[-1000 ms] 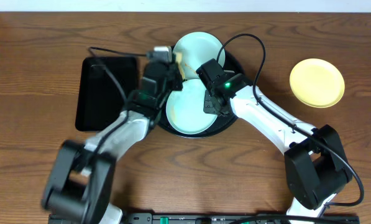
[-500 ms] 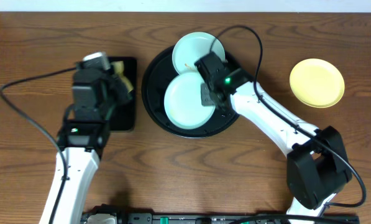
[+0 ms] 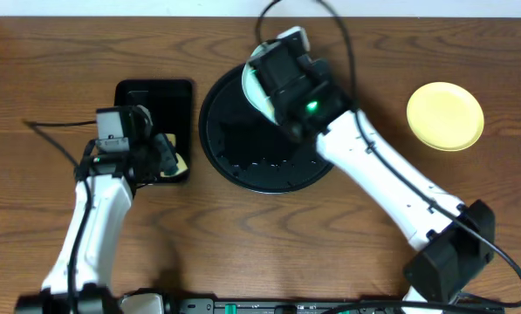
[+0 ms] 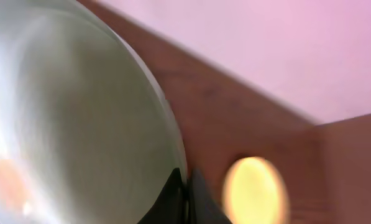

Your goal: Clean dirty plates on tray and stack at the side

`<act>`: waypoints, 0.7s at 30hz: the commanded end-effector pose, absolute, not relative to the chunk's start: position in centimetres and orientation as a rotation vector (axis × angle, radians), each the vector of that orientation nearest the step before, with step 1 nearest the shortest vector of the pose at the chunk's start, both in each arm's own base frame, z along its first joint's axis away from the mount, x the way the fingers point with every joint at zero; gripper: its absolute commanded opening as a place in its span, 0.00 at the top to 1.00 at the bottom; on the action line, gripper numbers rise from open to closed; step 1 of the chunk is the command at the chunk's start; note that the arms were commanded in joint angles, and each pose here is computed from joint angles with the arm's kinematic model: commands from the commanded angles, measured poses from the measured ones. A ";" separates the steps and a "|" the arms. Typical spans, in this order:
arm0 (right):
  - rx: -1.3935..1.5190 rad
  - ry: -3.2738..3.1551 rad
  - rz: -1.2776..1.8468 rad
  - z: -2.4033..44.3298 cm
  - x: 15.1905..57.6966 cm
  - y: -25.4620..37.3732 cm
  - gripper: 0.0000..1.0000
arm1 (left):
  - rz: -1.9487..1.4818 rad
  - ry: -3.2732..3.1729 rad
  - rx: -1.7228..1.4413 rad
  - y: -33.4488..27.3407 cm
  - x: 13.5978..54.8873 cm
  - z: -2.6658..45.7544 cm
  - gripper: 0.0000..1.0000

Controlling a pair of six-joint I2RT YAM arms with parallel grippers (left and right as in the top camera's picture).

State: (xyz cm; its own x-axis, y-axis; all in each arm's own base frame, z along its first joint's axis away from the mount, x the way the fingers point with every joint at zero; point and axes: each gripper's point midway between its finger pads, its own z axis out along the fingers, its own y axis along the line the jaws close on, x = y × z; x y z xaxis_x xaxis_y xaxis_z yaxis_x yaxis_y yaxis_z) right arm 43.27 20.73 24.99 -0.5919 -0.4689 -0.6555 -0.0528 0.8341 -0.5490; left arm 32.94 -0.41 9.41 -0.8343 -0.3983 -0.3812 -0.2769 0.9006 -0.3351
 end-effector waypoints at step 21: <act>-0.101 1.731 -0.907 33.3 37.1 22.9 0.99 | -0.408 2.672 -0.426 -0.2 33.3 7.3 0.92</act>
State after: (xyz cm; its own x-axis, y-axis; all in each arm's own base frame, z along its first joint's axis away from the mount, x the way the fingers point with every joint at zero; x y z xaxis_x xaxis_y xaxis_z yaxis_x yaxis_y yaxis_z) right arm 37.62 23.30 31.98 -0.4091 -0.5329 -0.7407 0.3056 0.6849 -0.6615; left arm 33.03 -0.15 6.87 -0.8750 -0.3556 -0.3285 -0.2472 0.9116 -0.3284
